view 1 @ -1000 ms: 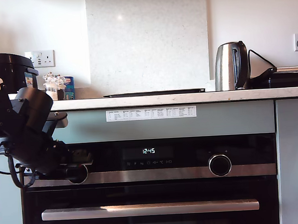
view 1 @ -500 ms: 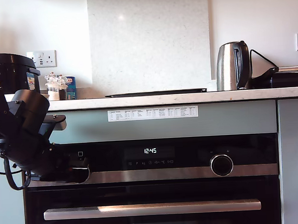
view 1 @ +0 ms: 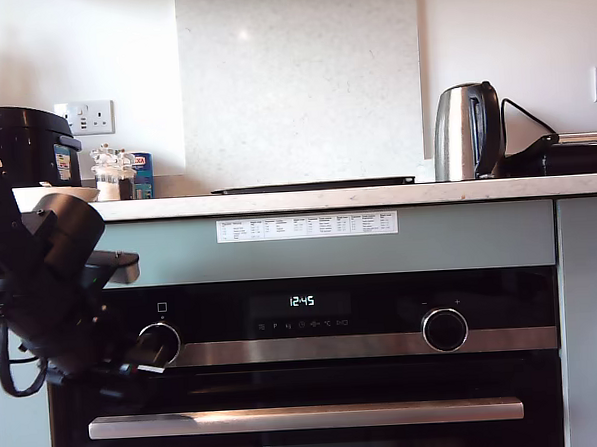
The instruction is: Switch the oven into microwave mode by turning the left rotary switch to the microwave symbol
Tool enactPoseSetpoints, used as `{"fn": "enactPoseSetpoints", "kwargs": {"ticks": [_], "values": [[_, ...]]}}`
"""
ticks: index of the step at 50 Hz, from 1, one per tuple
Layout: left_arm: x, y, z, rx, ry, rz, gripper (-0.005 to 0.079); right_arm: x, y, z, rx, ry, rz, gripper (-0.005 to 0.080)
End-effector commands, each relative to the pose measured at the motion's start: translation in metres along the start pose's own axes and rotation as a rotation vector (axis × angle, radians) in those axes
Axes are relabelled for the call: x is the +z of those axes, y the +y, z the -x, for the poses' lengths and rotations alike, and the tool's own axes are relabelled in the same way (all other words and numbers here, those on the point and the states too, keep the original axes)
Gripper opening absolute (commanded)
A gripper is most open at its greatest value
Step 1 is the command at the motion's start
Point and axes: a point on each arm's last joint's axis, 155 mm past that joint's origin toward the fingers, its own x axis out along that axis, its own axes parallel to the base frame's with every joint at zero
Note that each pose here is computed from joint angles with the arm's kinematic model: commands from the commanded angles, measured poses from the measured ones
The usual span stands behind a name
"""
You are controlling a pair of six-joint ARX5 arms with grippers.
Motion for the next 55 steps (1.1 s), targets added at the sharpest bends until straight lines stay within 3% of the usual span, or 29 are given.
{"fn": "enactPoseSetpoints", "kwargs": {"ticks": [1, 14, 22, 32, 40, 41, 47, 55], "values": [[0.020, -0.003, 0.011, 0.004, -0.036, -0.031, 0.0311, -0.004, 0.001, -0.002, 0.007, 0.007, -0.002, -0.0012], [0.014, -0.018, 0.022, 0.088, 0.042, -0.309, 0.0309, -0.003, 0.000, -0.002, 0.004, 0.006, -0.002, -0.0012], [0.002, -0.035, 0.024, 0.093, 0.096, -0.406, 0.0309, -0.003, -0.001, -0.002, -0.001, 0.006, -0.002, -0.0012], [-0.003, -0.032, 0.030, 0.158, 0.141, -0.476, 0.0308, -0.003, -0.001, -0.002, -0.002, 0.006, -0.002, -0.0012], [0.023, -0.034, 0.047, 0.142, 0.070, -0.398, 0.0307, -0.003, -0.001, -0.002, -0.002, 0.005, -0.002, -0.0012], [0.029, -0.034, 0.051, 0.139, 0.047, -0.320, 0.0307, -0.003, -0.001, -0.002, -0.002, 0.005, -0.002, -0.0012], [0.062, -0.031, 0.076, 0.105, -0.061, -0.178, 0.0307, -0.002, -0.001, -0.002, -0.002, 0.002, -0.001, -0.0012], [0.079, -0.023, 0.102, 0.023, -0.169, 0.019, 0.0307, -0.001, -0.001, -0.002, -0.002, -0.002, 0.001, -0.0012]]}}
